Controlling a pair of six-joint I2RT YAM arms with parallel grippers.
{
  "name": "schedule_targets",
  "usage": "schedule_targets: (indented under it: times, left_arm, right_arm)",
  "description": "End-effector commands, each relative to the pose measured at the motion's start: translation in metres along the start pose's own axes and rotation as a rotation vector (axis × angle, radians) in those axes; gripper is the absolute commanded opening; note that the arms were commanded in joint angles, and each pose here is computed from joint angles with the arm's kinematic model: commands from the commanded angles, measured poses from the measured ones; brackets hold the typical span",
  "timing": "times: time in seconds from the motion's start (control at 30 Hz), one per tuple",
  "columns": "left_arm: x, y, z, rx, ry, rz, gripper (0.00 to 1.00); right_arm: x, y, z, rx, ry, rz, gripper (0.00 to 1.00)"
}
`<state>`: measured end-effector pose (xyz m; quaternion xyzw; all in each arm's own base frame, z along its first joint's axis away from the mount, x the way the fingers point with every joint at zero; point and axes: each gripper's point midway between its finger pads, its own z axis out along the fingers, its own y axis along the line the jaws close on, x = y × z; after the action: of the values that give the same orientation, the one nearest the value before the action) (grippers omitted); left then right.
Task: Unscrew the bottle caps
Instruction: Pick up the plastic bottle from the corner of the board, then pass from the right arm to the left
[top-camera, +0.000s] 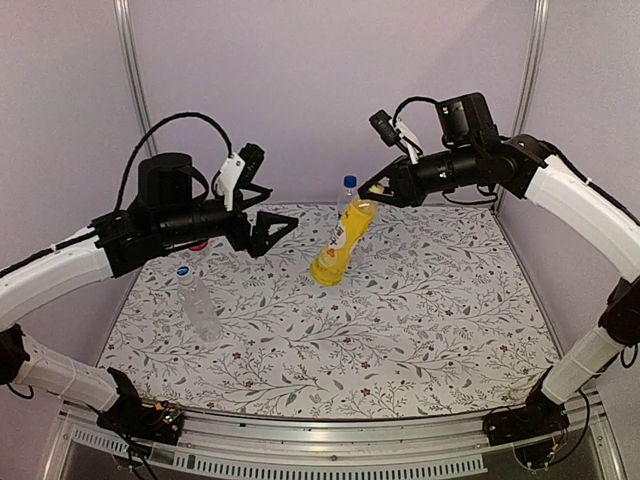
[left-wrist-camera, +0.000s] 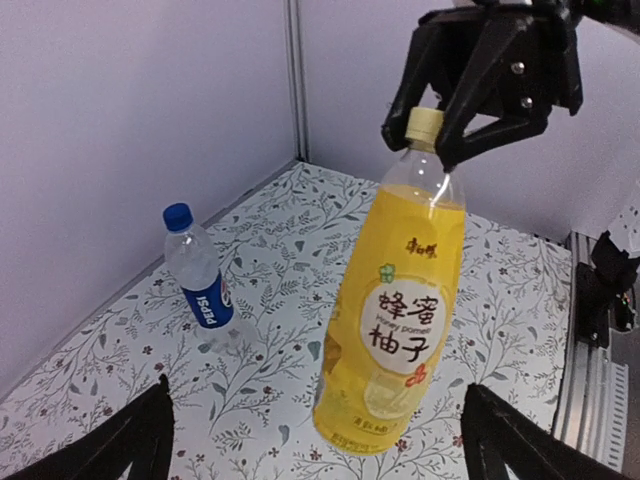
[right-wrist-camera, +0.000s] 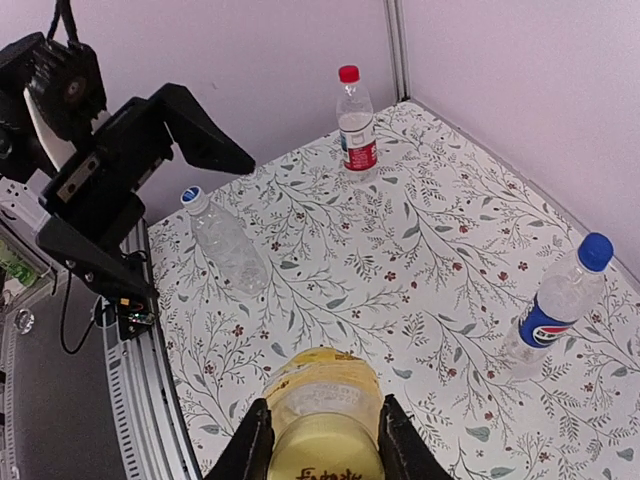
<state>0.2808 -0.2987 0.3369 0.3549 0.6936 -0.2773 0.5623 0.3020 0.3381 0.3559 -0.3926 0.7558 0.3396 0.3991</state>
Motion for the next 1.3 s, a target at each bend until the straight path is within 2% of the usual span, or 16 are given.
schedule_targets:
  times: [0.0, 0.2, 0.47, 0.73, 0.87, 1.07, 1.27]
  left_arm:
    - [0.015, -0.052, 0.025, 0.158, 0.074, 0.105, 0.99]
    - [0.032, -0.067, 0.042, 0.208, 0.102, 0.103, 0.97]
    - [0.042, -0.080, 0.046, 0.302, 0.103, 0.099, 0.93]
    - [0.041, -0.098, 0.037, 0.458, 0.082, 0.046, 0.84]
    - [0.043, -0.104, 0.039, 0.496, 0.094, 0.021, 0.75]
    - [0.048, -0.106, 0.043, 0.518, 0.108, 0.003, 0.55]
    - [0.046, -0.097, 0.045, 0.481, 0.092, -0.012, 0.39]
  right_arm:
    - [-0.025, 0.033, 0.008, -0.139, -0.050, -0.068, 0.00]
    - [-0.031, 0.053, 0.010, -0.254, -0.078, -0.073, 0.00]
    - [-0.019, 0.084, 0.006, -0.445, -0.066, -0.163, 0.00]
    - [-0.017, 0.092, 0.003, -0.488, -0.084, -0.237, 0.00]
    - [-0.018, 0.091, 0.005, -0.484, -0.088, -0.238, 0.00]
    - [-0.018, 0.087, 0.009, -0.466, -0.086, -0.233, 0.00]
    - [-0.014, 0.080, 0.018, -0.441, -0.079, -0.211, 0.01]
